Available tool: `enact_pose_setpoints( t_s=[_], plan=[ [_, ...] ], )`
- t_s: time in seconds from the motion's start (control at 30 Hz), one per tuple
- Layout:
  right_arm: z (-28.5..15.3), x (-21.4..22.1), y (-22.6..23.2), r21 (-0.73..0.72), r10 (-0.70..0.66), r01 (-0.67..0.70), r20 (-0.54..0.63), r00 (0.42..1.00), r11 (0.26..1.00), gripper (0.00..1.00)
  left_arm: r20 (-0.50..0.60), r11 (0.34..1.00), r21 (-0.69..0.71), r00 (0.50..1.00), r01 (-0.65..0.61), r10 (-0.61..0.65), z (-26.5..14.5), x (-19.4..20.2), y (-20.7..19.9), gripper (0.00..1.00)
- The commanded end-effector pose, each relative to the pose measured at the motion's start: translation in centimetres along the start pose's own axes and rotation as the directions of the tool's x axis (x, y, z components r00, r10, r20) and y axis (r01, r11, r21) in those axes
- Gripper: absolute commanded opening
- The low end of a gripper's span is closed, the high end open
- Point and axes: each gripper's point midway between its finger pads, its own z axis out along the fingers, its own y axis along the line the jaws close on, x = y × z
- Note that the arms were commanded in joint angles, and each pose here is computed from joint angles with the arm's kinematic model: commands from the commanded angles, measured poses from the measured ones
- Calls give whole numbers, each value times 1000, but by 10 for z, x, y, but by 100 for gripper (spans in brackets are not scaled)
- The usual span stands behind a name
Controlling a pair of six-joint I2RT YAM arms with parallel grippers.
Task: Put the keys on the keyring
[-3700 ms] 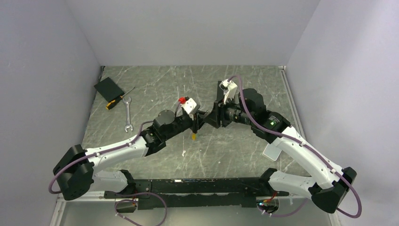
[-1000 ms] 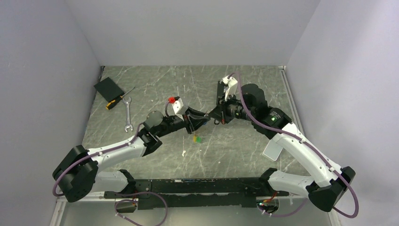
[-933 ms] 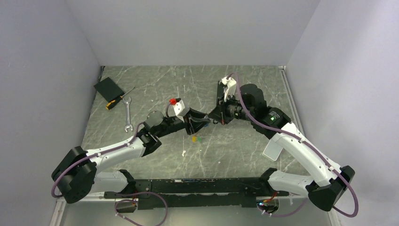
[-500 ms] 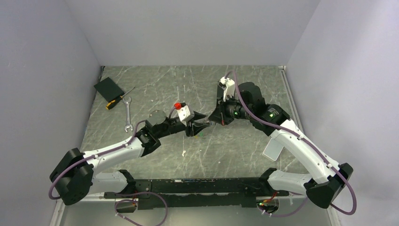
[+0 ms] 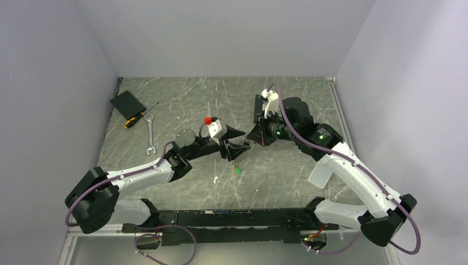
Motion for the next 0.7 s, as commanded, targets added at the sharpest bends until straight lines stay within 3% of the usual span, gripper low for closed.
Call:
enact_pose_setpoints(
  t_s=[0.0,0.17,0.43,0.67],
  plan=[
    [-14,-35,10,-9,-31,33,128,991,999,0,82,1000,-6,996,20,-19,0,-19,-1,63],
    [-14,-33,11,-21,-23,26,129,991,999,0,100,996,-51,993,69,-64,6,-19,9,51],
    [-18,-32,13,-22,-19,22,122,992,1000,0,57,994,-85,996,74,-70,14,-8,20,2],
    [-21,-20,17,-46,-20,24,72,997,999,0,-84,992,-91,993,-91,84,2,5,24,0]
  ],
)
